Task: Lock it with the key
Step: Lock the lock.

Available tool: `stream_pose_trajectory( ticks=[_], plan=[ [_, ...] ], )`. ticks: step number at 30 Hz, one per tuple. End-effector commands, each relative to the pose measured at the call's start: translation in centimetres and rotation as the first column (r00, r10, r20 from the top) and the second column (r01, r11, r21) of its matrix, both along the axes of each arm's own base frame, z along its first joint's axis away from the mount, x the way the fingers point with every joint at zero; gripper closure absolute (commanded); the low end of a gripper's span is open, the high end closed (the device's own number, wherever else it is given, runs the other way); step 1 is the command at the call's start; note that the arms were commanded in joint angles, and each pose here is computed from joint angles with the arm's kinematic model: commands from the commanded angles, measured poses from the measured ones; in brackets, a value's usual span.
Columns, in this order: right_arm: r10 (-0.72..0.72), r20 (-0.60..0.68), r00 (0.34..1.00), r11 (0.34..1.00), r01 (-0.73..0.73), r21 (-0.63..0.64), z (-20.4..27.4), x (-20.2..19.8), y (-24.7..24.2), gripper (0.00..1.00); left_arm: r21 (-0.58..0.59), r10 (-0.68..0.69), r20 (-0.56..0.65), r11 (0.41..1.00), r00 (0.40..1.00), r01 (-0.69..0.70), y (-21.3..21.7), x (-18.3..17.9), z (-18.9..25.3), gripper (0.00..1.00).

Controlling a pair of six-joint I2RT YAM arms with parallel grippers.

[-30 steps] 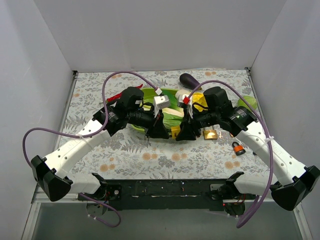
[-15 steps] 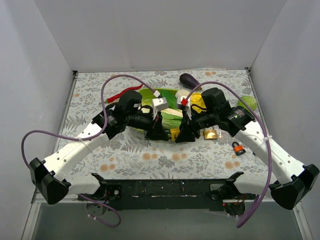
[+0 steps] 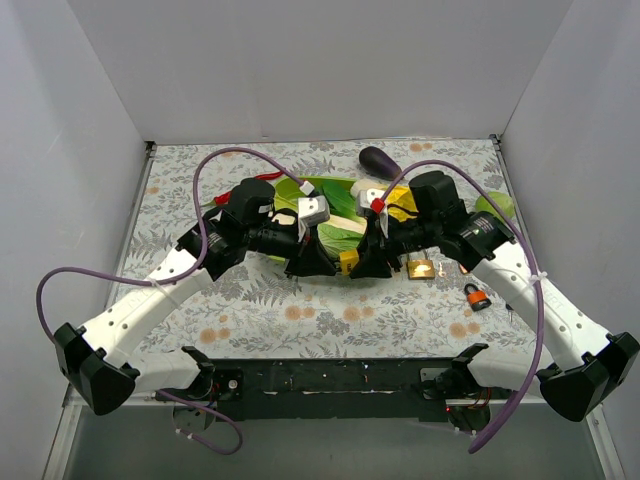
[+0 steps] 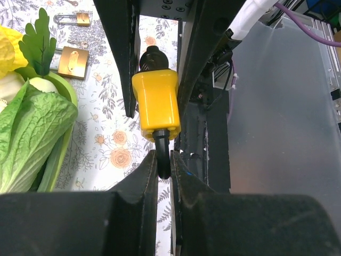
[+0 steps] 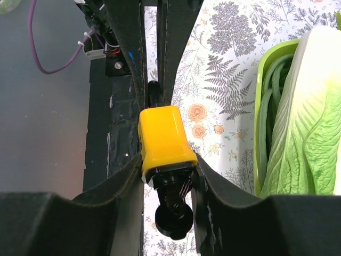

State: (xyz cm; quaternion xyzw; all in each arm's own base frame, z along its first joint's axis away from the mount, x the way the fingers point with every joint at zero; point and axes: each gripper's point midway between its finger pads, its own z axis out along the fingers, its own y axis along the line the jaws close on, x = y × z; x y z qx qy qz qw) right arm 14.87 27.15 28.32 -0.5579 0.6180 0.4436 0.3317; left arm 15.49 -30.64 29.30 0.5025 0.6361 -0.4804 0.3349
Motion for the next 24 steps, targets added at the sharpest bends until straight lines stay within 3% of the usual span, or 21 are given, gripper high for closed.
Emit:
stream_pose_trajectory(
  ticks=[1, 3, 5, 7, 8, 12, 24],
  plan=[
    [0.05, 0.028, 0.998, 0.997, -0.051, 0.052, 2.5, -1.1, -0.4, 0.99, -0.064, -0.031, 0.139, 0.997, 0.99, 0.041, 0.7, -0.5, 2.5, 1.0],
    [0.052, 0.028, 0.998, 0.997, -0.053, 0.049, 2.5, -1.1, -0.4, 0.99, -0.068, -0.026, 0.139, 0.997, 0.99, 0.036, 0.8, -0.6, 2.6, 1.0],
    [0.051, 0.026, 0.998, 0.998, -0.052, 0.047, 2.8, -1.2, -0.5, 0.57, -0.066, -0.017, 0.13, 0.998, 0.991, 0.025, 0.8, -0.4, 2.5, 1.0],
    [0.037, 0.042, 0.998, 0.998, -0.038, 0.044, 3.2, -1.1, -0.7, 0.28, -0.063, -0.014, 0.127, 0.998, 0.992, 0.022, 0.7, -0.3, 2.5, 1.0],
    [0.033, 0.051, 0.998, 0.999, -0.035, 0.041, 3.4, -1.1, -0.8, 0.25, -0.067, -0.012, 0.127, 0.998, 0.992, 0.021, 0.7, -0.3, 2.7, 1.0],
    [0.02, 0.084, 0.996, 1.0, -0.02, 0.003, 3.7, -1.3, -1.7, 0.24, -0.063, -0.016, 0.131, 0.998, 0.991, 0.025, 0.8, -0.4, 2.6, 1.0],
    [0.023, 0.075, 0.997, 0.999, -0.019, -0.047, 2.9, -1.0, -2.0, 0.49, -0.049, -0.137, 0.103, 0.989, 0.985, 0.143, 0.8, -2.0, 2.1, 1.0]
  ],
)
